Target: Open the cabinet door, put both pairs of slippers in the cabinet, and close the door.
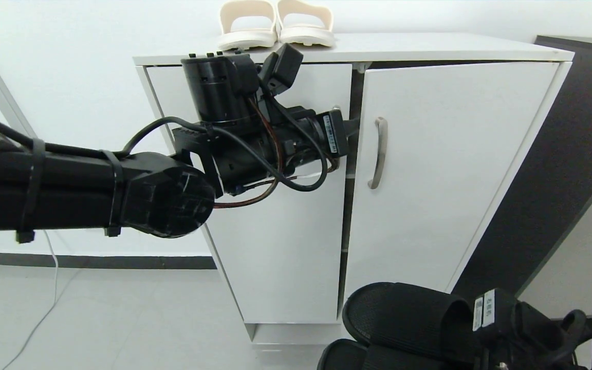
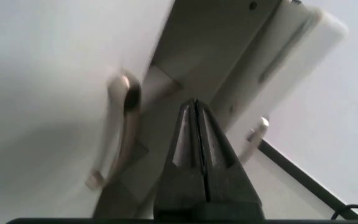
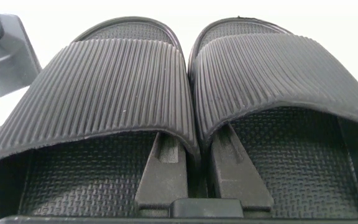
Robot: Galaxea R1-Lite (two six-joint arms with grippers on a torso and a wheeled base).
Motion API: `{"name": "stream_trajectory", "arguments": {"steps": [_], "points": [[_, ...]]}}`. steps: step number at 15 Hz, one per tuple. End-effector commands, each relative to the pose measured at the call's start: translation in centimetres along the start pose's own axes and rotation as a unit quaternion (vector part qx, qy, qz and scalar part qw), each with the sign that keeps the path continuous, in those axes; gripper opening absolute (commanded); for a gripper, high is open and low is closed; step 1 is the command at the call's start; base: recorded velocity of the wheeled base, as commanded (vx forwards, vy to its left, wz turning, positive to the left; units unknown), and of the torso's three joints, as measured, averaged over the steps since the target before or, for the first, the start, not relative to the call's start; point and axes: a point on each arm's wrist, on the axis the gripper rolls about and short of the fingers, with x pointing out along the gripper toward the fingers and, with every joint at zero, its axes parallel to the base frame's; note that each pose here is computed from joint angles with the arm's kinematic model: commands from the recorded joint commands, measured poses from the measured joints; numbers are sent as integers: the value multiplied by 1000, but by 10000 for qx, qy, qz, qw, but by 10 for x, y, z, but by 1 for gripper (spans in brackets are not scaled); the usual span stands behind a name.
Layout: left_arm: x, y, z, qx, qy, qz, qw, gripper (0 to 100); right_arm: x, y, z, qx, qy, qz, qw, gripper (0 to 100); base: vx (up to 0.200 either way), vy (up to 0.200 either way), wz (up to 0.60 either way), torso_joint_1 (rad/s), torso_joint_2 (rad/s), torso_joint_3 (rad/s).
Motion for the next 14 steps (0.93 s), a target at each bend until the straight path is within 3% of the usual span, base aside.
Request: {"name": "stream_trajectory", "arguments": {"steps": [1, 5, 6, 8, 10, 14], "points": [[0, -11, -4, -23, 59, -153, 9999, 0, 0, 5, -4, -27, 79, 132, 9999, 0, -200, 0, 0, 2, 7, 2], [-4, -73, -23, -81, 303, -962, 9949, 0, -4, 21, -8, -3, 99, 533, 9985, 0, -200, 0, 0, 1, 2, 5], [-6, -78, -23, -71, 248, -1049, 9941, 0, -4, 22, -9, -19, 129, 556, 9984, 0, -200, 0, 0, -7, 7, 7], [-8, -72, -24, -44, 112, -1001, 9949, 0, -5, 22, -8, -38, 81, 561, 9984, 0, -100, 0, 0, 4, 1, -1], [-18, -54, -18, 5, -45, -747, 9972, 0, -5, 21, -8, -17, 84, 531, 9986, 0, 0, 0, 0, 0, 0, 0], [-77, -28, 0, 79, -156, -59, 9998, 0, 6, 8, -2, 121, 97, 156, 9998, 0, 0, 0, 0, 0, 0, 0]]}}
